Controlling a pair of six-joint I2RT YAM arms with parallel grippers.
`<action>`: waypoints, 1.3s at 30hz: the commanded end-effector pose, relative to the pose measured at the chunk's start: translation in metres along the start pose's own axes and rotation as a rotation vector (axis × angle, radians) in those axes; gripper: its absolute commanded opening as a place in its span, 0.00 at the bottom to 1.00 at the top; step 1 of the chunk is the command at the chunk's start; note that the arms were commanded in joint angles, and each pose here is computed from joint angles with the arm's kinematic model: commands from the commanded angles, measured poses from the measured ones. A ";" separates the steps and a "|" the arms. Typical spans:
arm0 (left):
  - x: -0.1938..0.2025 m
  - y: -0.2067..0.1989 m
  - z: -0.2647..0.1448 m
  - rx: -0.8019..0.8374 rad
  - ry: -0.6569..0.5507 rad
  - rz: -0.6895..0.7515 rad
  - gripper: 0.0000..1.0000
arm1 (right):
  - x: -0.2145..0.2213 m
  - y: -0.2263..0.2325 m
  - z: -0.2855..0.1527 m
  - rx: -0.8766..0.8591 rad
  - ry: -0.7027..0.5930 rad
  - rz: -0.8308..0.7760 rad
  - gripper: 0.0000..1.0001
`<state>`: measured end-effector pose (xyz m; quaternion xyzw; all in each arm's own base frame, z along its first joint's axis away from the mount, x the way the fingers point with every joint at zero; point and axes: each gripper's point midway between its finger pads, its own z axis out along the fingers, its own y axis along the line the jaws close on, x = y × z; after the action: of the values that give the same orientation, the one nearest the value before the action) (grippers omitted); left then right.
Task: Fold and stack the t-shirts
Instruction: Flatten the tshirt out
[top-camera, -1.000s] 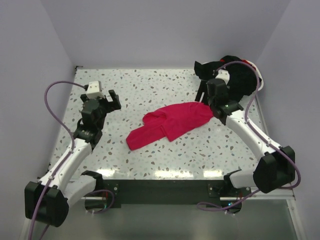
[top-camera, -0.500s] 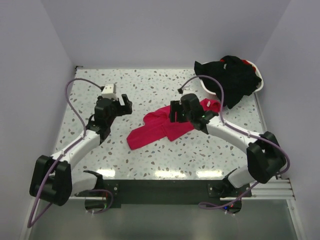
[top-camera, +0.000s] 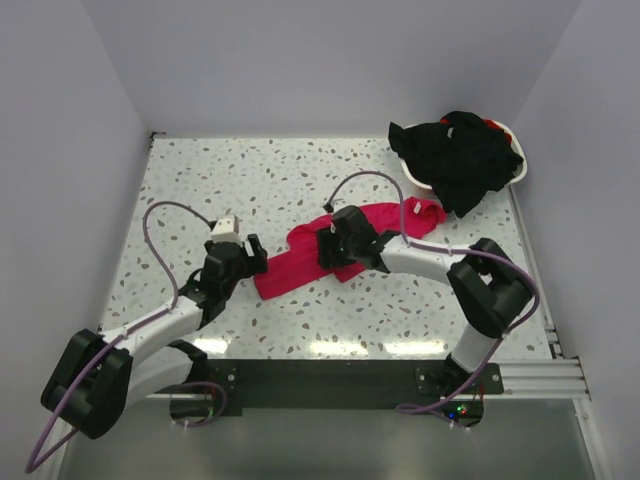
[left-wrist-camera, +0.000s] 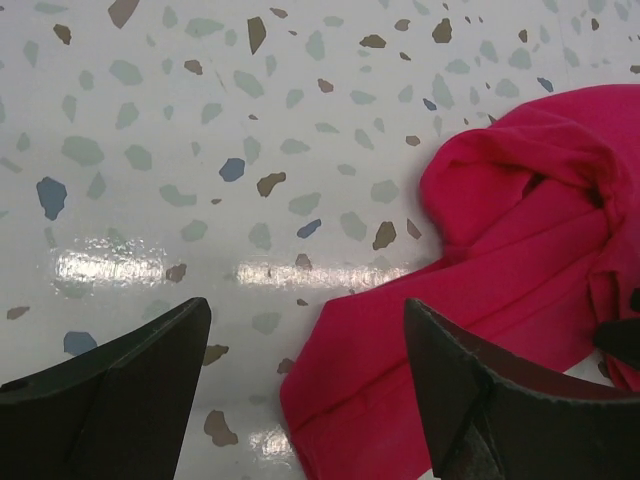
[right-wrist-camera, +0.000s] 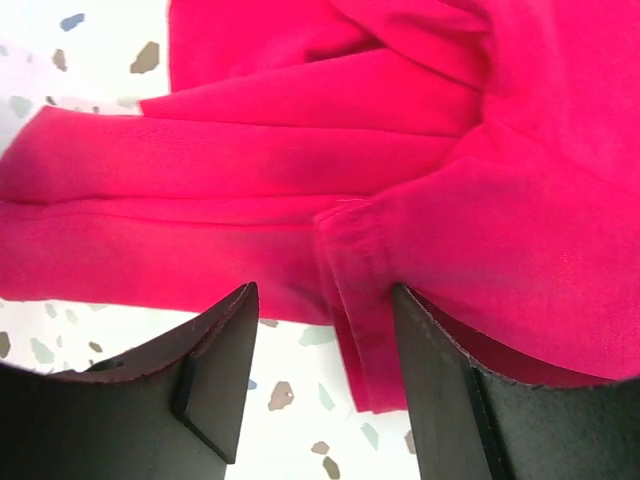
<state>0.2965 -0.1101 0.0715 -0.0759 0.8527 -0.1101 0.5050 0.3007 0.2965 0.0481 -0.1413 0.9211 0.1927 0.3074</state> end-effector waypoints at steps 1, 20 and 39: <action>-0.004 0.009 -0.010 -0.065 -0.056 -0.070 0.82 | -0.031 0.020 0.000 -0.046 -0.093 -0.012 0.59; 0.031 0.005 -0.024 -0.029 0.052 -0.069 0.77 | -0.048 0.000 0.019 0.105 -0.134 -0.055 0.47; 0.046 -0.007 -0.026 0.029 0.098 -0.065 0.59 | -0.065 -0.018 -0.031 0.210 -0.203 -0.046 0.00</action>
<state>0.2529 -0.1181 0.0507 -0.0930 0.8719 -0.1280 0.4634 0.3387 0.2863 0.0649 -0.1307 0.9134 0.1023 0.3718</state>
